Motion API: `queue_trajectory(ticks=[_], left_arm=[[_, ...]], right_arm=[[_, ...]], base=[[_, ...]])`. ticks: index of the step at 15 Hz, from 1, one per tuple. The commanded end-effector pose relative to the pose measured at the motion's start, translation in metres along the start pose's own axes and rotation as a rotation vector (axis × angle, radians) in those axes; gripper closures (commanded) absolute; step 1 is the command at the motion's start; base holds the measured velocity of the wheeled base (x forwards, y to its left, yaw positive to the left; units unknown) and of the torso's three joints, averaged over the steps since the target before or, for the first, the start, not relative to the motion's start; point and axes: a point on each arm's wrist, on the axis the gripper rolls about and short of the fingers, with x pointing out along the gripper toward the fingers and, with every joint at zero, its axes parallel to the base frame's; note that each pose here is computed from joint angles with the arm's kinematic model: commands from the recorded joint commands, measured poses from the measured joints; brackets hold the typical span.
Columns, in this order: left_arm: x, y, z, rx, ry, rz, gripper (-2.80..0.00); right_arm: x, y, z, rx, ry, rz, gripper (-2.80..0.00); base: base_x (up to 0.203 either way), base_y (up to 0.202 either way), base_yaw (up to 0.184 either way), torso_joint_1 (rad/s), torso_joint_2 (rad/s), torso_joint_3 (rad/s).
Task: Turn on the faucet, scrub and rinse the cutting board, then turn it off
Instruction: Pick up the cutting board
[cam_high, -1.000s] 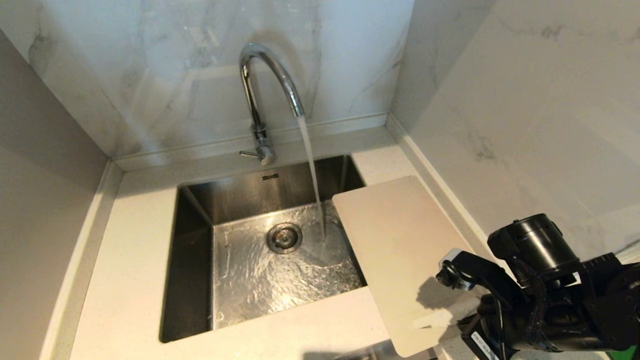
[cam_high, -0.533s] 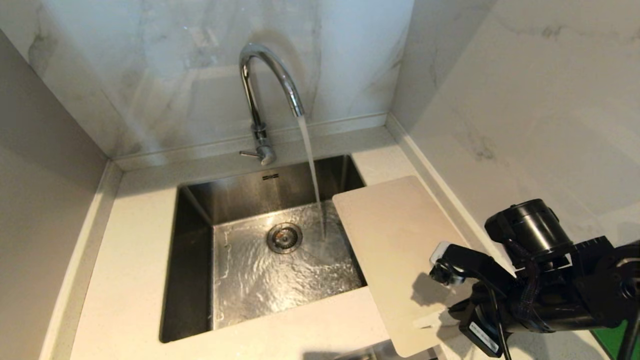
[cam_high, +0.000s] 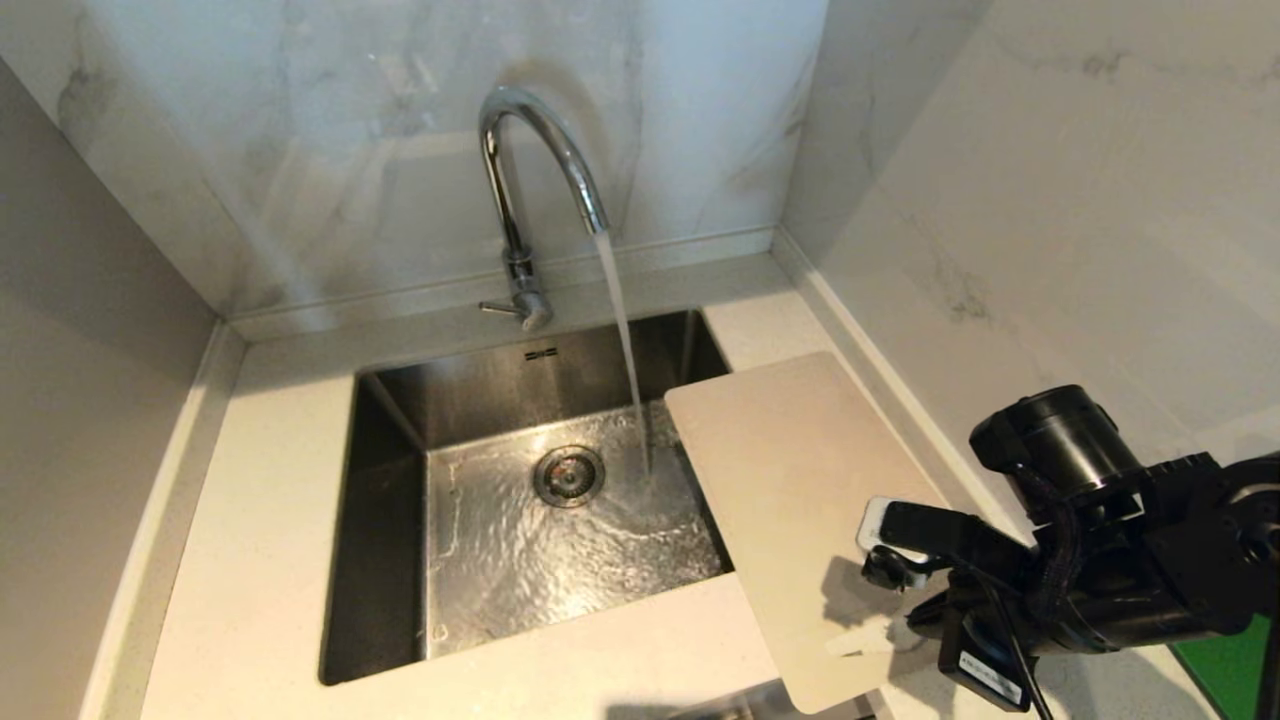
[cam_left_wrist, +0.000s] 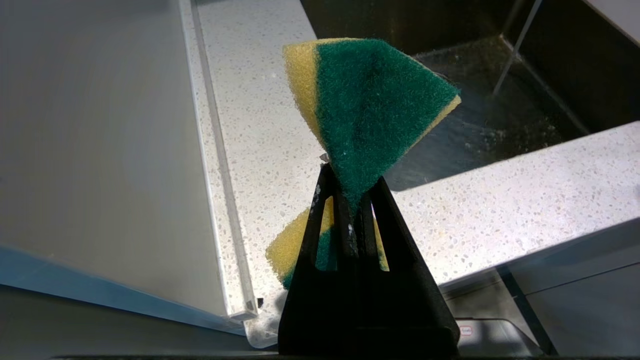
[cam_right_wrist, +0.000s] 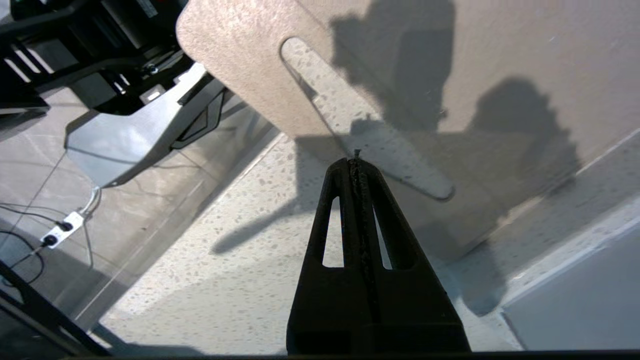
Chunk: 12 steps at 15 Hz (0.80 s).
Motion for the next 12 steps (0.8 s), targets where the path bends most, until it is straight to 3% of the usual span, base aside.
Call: queue_trajectory(ticks=[1,12], left_arm=[[0.0,0.0,-0.0002,0.0,-0.001,0.0,0.0],[-0.0001,0.0,0.0,0.0,-0.002,0.0,0.0]], right_arm=[[-0.0015,-0.0026,0.003,-0.013,-0.007,-0.01,0.0],[0.0064,-0.0089,0.0061,-0.086,0.034,-0.073,0.0]], base=[[0.0,0.0,0.0,0.0,0.0,0.0],[0.0,0.0,0.0,0.0,0.0,0.0]])
